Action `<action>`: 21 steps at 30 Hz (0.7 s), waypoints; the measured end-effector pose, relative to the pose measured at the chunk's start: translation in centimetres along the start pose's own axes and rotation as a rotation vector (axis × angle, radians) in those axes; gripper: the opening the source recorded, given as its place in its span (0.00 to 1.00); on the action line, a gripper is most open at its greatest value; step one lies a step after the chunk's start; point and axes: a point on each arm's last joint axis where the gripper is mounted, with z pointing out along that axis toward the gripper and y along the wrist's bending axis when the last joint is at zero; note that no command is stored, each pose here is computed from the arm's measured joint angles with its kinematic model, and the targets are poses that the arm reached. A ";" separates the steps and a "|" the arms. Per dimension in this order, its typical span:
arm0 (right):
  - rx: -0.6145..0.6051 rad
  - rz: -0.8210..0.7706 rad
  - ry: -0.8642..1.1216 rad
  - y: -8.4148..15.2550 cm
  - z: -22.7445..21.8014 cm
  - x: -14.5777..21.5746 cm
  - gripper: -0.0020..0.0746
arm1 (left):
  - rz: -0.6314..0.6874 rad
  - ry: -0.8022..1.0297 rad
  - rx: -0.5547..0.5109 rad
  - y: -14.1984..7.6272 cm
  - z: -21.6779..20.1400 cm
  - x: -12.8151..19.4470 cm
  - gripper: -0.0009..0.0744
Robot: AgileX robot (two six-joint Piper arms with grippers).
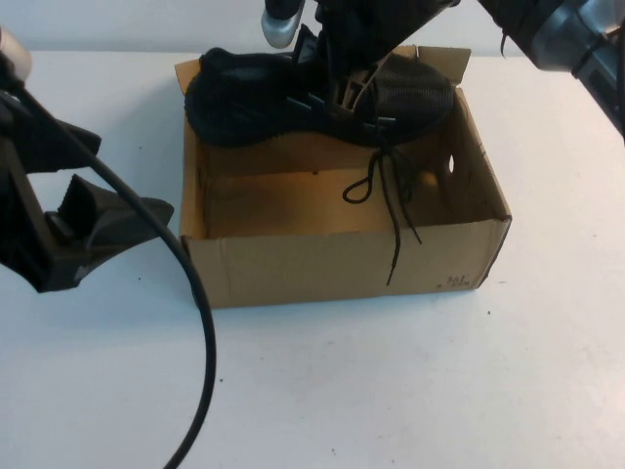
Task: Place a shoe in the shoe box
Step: Place the shoe in the shoe box
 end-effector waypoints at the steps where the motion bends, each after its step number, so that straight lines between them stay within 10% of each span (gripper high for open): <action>1: 0.013 0.000 -0.012 -0.1 0.0 -0.1 0.05 | -0.002 0.000 0.000 0.0 0.0 0.0 0.81; 21: -0.060 0.036 -0.001 -0.1 3.8 1.5 0.05 | -0.008 0.000 0.001 0.0 0.0 0.0 0.81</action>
